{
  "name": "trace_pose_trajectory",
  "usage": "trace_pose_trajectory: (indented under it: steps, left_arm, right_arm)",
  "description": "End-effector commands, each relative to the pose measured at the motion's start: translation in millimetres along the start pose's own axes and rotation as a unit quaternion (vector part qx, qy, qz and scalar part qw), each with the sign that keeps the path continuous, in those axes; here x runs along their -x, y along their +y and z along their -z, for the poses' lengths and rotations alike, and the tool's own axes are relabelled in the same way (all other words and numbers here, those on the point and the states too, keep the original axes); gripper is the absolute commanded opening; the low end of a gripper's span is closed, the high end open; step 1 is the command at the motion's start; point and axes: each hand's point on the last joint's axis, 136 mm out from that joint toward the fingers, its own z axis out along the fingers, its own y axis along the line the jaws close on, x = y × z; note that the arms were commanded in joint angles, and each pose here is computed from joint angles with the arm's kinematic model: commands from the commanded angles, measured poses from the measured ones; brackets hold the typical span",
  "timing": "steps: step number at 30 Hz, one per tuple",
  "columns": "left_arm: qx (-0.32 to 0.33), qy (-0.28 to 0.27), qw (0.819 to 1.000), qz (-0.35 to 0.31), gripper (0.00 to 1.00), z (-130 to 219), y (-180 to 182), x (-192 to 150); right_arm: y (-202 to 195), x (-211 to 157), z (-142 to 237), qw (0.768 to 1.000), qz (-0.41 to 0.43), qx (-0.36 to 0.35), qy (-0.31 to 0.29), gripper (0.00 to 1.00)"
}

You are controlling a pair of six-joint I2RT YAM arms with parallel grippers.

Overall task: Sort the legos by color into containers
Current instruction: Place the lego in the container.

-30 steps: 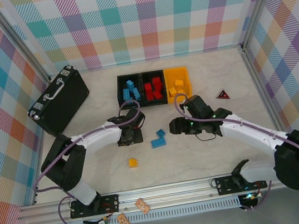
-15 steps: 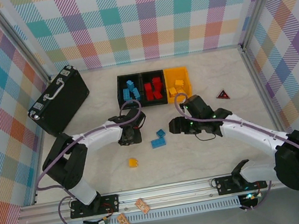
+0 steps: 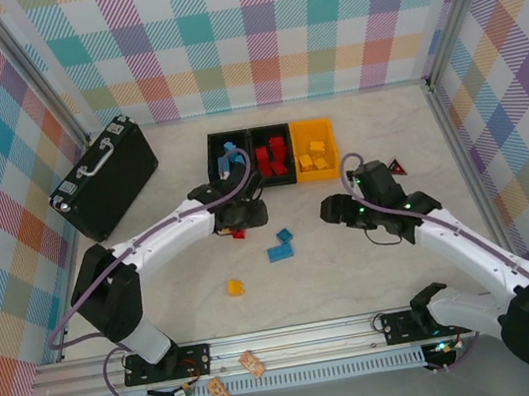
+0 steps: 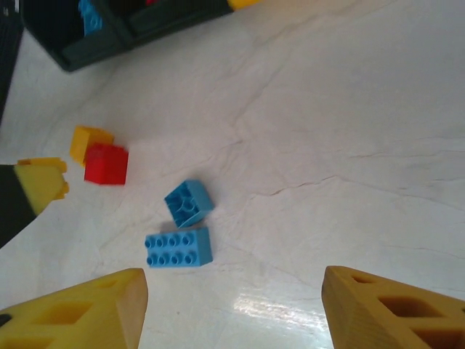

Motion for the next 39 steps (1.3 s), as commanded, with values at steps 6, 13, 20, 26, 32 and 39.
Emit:
trace_pose_trajectory:
  steps: [6,13,20,26,32,39]
  left_arm:
    - [-0.044,0.006,0.998,-0.038,0.38,-12,-56,36]
    - [-0.074,-0.008,0.996,-0.052,0.39,-25,-100,75]
    - [-0.103,-0.028,0.992,-0.063,0.39,-50,-139,109]
    - [-0.132,-0.038,0.988,-0.071,0.39,-71,-170,131]
    - [-0.159,-0.066,0.983,-0.070,0.40,-89,-190,148]
    - [-0.176,-0.072,0.980,-0.064,0.41,-108,-201,152]
  right_arm:
    - [-36,5,14,0.998,-0.059,-0.023,-0.020,0.65]
    - [-45,7,16,0.996,-0.077,-0.018,-0.028,0.65]
    - [-49,6,16,0.996,-0.080,-0.020,-0.027,0.65]
    - [-57,0,16,0.996,-0.085,-0.027,-0.026,0.65]
    - [-63,-6,14,0.995,-0.092,-0.030,-0.021,0.65]
    - [-66,-9,16,0.995,-0.095,-0.033,-0.019,0.65]
